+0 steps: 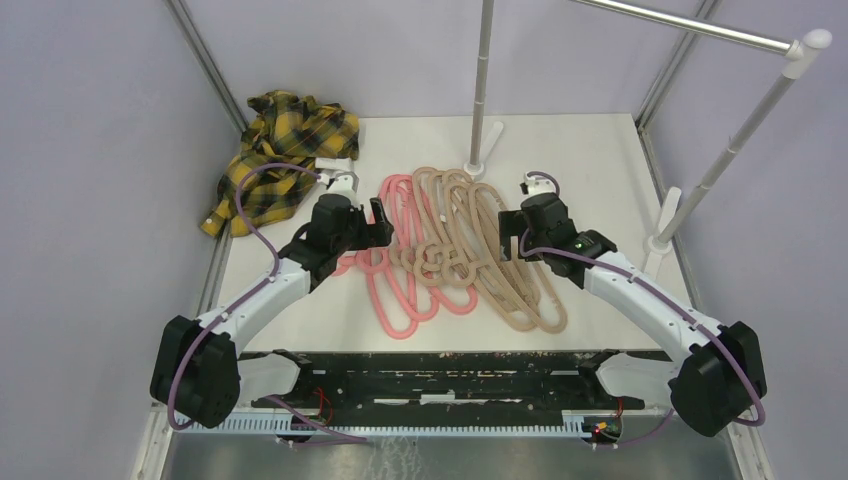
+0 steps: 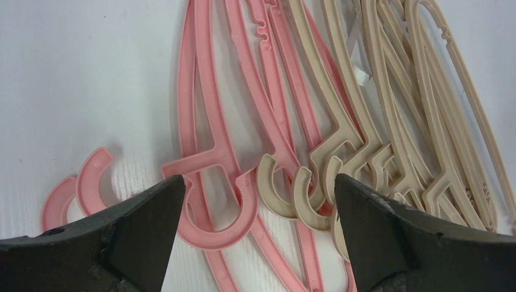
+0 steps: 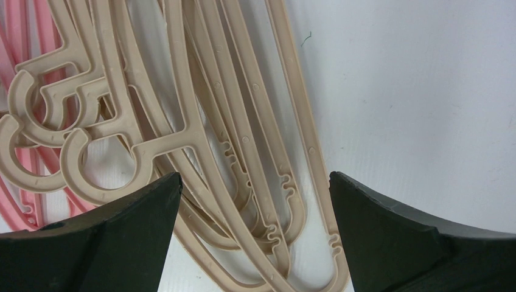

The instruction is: Organize the hangers

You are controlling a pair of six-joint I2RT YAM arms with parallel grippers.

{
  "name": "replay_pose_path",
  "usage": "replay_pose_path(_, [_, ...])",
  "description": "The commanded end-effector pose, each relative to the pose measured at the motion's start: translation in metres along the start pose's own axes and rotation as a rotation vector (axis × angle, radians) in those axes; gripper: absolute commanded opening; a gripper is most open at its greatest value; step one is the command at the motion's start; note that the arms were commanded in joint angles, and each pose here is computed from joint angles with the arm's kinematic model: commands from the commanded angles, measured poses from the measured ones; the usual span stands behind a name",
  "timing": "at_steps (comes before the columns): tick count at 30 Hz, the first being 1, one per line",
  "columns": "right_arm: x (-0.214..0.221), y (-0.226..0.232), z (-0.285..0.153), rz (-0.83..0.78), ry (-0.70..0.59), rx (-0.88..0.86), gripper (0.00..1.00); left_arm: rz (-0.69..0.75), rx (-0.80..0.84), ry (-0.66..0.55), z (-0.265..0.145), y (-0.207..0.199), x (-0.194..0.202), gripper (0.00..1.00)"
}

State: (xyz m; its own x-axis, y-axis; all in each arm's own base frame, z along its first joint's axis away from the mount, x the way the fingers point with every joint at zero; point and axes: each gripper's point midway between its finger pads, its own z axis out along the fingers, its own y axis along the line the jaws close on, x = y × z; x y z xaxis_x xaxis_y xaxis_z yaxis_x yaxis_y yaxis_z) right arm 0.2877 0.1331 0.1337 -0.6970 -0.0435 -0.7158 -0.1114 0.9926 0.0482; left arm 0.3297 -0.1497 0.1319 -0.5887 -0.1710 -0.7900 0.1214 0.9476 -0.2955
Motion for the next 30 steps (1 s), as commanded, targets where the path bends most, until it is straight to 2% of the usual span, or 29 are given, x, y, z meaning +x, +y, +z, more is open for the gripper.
replay_pose_path(1, [-0.030, -0.001, -0.015, 0.013, -0.086, 0.014, 1.00, -0.025, 0.011, -0.077, -0.008, -0.007, -0.025, 0.99])
replay_pose_path(9, [-0.016, 0.012, -0.016, -0.033, -0.129, -0.113, 0.99, -0.024, 0.002, -0.071, -0.009, -0.005, -0.022, 0.99])
replay_pose_path(18, [0.046, 0.031, -0.005, -0.163, 0.077, -0.106, 0.72, -0.046, -0.005, -0.065, -0.008, -0.002, -0.017, 0.99])
replay_pose_path(24, [0.090, 0.032, -0.003, -0.168, 0.153, -0.113, 0.67, -0.054, -0.013, -0.054, -0.005, 0.001, -0.010, 0.99])
replay_pose_path(30, [0.090, 0.033, 0.001, -0.162, 0.163, -0.094, 0.65, -0.059, -0.012, -0.049, -0.004, 0.001, -0.007, 0.99])
